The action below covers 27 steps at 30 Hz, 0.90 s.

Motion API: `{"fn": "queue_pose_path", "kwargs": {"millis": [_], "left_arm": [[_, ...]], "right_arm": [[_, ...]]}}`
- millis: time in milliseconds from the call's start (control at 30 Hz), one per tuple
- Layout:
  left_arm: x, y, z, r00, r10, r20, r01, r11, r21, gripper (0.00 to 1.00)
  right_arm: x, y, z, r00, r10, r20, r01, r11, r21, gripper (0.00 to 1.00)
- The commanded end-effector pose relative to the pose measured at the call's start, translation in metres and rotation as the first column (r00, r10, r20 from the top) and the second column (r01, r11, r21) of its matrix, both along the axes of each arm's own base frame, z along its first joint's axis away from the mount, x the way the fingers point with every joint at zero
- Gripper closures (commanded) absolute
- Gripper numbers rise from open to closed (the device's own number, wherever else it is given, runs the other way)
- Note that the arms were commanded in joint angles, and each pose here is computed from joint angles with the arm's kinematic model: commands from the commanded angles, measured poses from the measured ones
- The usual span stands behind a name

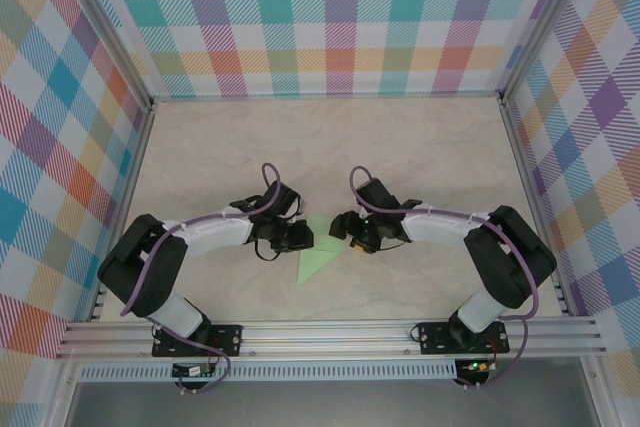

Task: Fold a paper plane with a square sheet of paper (pick it up from the middle)
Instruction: Fourth fold the wing at the center of the table.

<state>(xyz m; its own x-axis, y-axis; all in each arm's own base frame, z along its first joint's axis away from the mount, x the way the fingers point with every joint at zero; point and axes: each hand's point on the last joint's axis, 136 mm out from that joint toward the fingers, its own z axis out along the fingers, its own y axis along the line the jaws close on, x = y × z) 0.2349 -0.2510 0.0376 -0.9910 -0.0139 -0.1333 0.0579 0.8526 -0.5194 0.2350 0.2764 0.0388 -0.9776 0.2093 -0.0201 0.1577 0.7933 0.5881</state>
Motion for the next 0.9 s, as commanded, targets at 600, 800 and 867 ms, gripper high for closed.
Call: {"fn": "queue_pose_path", "kwargs": {"millis": [600,800,867], "left_arm": [[-0.035,-0.023,0.059,0.992,-0.125,0.019,0.126,0.972,-0.2,0.73],[-0.028,0.0,0.006,0.998,-0.051,-0.048,0.051,0.999,0.011,0.8],[-0.022,0.007,-0.008,0.999,-0.022,-0.049,0.025,0.997,0.071,0.82]], "right_arm": [[-0.004,0.006,0.0,1.0,-0.001,0.004,0.001,1.0,0.021,0.35],[-0.006,0.007,0.0,1.0,0.001,0.002,-0.001,1.0,0.026,0.35],[-0.007,0.01,0.001,1.0,0.004,-0.002,-0.004,0.999,0.032,0.35]]}}
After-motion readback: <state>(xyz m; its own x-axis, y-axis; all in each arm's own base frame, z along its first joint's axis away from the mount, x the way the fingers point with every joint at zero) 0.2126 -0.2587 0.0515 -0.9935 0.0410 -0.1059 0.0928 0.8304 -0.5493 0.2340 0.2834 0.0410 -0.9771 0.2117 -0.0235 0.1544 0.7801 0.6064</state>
